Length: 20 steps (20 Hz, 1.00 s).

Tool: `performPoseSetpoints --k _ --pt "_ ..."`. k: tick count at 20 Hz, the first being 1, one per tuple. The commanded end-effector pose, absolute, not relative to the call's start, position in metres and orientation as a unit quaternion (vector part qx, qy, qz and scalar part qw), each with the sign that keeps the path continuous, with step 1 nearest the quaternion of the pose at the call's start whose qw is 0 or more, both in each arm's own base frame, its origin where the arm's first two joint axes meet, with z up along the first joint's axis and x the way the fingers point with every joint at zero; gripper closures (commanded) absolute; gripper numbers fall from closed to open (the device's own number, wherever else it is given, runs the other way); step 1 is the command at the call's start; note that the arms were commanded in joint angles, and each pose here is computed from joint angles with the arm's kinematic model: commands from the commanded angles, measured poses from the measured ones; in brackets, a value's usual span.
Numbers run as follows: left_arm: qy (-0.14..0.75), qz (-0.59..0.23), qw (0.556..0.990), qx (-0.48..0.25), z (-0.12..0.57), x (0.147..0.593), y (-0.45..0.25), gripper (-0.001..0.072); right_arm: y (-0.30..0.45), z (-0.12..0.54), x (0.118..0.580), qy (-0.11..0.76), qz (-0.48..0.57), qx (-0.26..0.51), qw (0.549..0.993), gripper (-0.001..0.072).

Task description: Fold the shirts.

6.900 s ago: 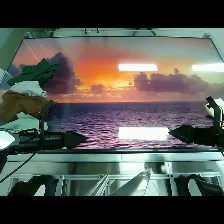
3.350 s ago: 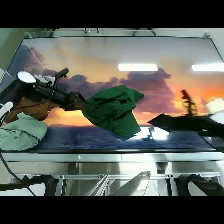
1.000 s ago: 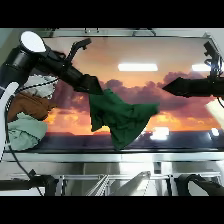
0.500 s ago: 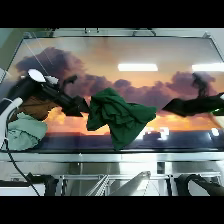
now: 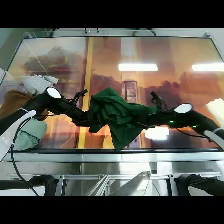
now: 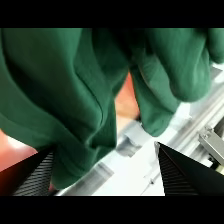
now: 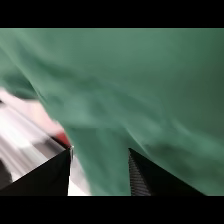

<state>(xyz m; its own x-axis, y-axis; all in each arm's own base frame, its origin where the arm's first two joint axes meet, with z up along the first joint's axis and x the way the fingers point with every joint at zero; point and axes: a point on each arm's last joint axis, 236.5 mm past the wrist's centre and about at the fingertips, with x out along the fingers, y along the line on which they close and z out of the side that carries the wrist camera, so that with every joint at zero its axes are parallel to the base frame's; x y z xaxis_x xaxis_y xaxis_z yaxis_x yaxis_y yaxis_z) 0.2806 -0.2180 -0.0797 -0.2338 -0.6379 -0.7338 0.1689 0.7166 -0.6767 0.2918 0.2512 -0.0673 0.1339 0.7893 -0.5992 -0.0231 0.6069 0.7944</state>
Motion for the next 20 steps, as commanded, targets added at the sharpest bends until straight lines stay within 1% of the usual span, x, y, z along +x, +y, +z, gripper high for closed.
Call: performPoseSetpoints --k 1,4,5,6,7,8,9,12,14,16,17,18,20 --pt "0.696 -0.338 0.614 -0.156 -0.085 0.287 -0.220 0.0008 0.285 -0.068 0.323 0.526 0.303 0.416 0.678 0.0319" --pt "0.686 -0.334 0.628 -0.154 -0.087 0.295 -0.220 0.0009 0.290 -0.074 0.337 0.507 0.287 0.458 0.671 0.0333" --pt "0.680 -0.334 0.635 -0.151 -0.088 0.299 -0.220 0.0015 0.290 -0.076 0.338 0.506 0.286 0.461 0.670 0.0404" --pt "0.676 -0.335 0.640 -0.147 -0.089 0.301 -0.219 0.0185 0.290 -0.077 0.338 0.505 0.287 0.459 0.672 0.0534" --pt "0.670 -0.340 0.645 -0.141 -0.089 0.303 -0.219 0.0459 0.290 -0.075 0.338 0.504 0.290 0.459 0.672 0.0643" --pt "0.665 -0.343 0.649 -0.136 -0.090 0.306 -0.219 0.0638 0.293 -0.070 0.336 0.503 0.300 0.463 0.666 0.0694" --pt "0.661 -0.344 0.653 -0.133 -0.090 0.308 -0.219 0.0683 0.296 -0.061 0.333 0.499 0.315 0.467 0.658 0.0694" --pt "0.645 -0.351 0.666 -0.130 -0.074 0.312 -0.218 0.0684 0.301 -0.009 0.325 0.467 0.383 0.478 0.637 0.0695" --pt "0.610 -0.367 0.691 -0.126 -0.030 0.321 -0.207 0.0683 0.279 0.051 0.331 0.410 0.429 0.491 0.638 0.0695" --pt "0.563 -0.381 0.723 -0.124 0.036 0.331 -0.184 0.0683 0.231 0.125 0.341 0.338 0.460 0.508 0.645 0.0695" --pt "0.532 -0.384 0.744 -0.128 0.076 0.335 -0.170 0.0683 0.199 0.163 0.343 0.297 0.468 0.501 0.664 0.0694" --pt "0.495 -0.382 0.768 -0.137 0.113 0.341 -0.155 0.0683 0.169 0.192 0.345 0.265 0.461 0.488 0.692 0.0695" --pt "0.418 -0.360 0.820 -0.150 0.183 0.347 -0.122 0.0683 0.112 0.244 0.344 0.198 0.418 0.453 0.762 0.0694"
